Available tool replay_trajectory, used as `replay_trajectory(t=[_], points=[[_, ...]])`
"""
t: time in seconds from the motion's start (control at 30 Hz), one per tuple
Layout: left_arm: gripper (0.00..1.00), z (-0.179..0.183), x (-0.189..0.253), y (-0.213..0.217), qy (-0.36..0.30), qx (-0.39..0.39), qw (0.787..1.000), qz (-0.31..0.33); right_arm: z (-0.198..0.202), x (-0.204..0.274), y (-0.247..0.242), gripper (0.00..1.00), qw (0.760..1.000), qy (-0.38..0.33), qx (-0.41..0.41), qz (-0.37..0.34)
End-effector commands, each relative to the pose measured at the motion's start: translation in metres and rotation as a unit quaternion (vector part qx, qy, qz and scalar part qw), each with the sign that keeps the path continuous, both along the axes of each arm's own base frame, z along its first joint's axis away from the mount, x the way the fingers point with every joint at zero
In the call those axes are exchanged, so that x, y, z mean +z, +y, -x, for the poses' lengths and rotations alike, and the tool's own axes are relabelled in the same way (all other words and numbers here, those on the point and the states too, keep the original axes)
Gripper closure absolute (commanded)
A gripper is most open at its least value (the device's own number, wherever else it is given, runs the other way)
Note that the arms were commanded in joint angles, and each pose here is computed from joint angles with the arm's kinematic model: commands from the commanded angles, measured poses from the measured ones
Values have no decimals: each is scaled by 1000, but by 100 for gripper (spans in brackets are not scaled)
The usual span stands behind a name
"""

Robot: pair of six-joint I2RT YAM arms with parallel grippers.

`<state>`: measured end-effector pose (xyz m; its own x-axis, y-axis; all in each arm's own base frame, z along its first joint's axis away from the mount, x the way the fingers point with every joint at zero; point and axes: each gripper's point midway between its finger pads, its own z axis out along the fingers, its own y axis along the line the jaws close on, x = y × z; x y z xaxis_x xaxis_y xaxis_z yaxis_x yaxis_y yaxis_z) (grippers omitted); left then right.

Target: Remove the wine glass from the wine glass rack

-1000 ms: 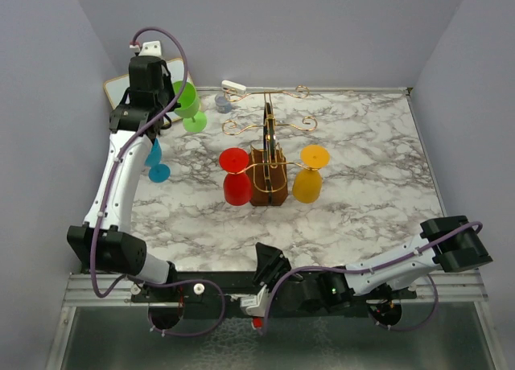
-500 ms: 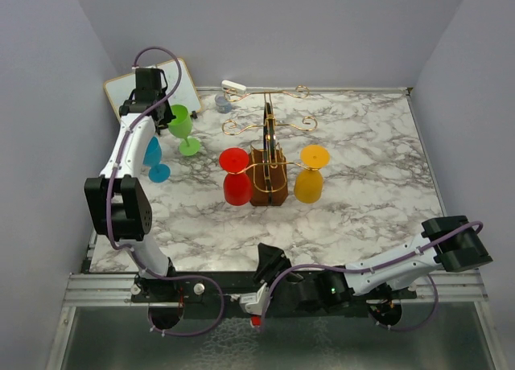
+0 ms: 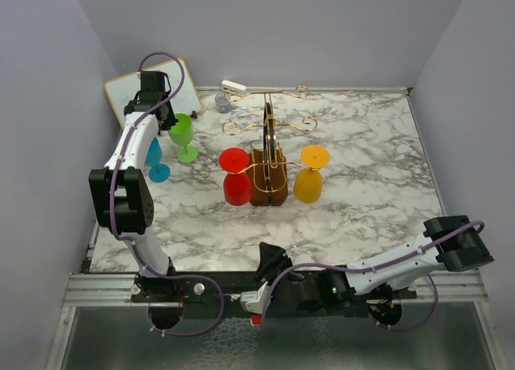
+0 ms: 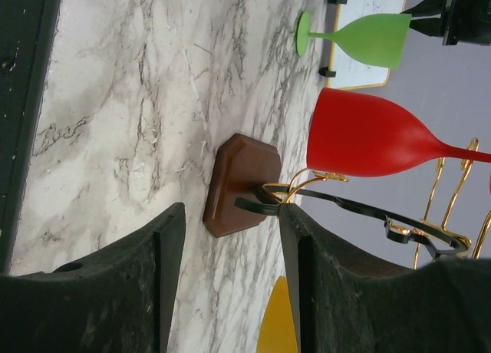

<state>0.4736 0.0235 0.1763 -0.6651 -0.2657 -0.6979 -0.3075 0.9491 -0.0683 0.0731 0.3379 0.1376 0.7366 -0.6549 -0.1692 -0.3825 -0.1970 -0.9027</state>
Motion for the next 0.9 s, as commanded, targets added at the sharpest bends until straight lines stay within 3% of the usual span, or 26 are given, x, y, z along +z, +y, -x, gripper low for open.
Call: replay_trajectory(t=[0.0, 0.2, 0.33, 0.53, 0.7, 0.87], points=[[75, 2, 22, 3, -32, 7, 999, -5, 1, 21, 4, 48, 999, 9, -10, -36], [71, 17, 58, 6, -74, 15, 997, -11, 3, 29, 7, 48, 998, 23, -11, -50], [70, 34, 99, 1, -147, 10, 989, 2, 8, 49, 15, 48, 995, 55, -16, -76], [66, 79, 142, -17, -277, -24, 960, 38, 9, 133, 38, 45, 981, 84, -16, -173], [66, 113, 147, -17, -322, -19, 945, 42, -52, 235, 51, 43, 945, 99, -60, -305], [64, 125, 135, -23, -321, -29, 945, 52, -146, 328, 40, 38, 878, 140, -117, -443]])
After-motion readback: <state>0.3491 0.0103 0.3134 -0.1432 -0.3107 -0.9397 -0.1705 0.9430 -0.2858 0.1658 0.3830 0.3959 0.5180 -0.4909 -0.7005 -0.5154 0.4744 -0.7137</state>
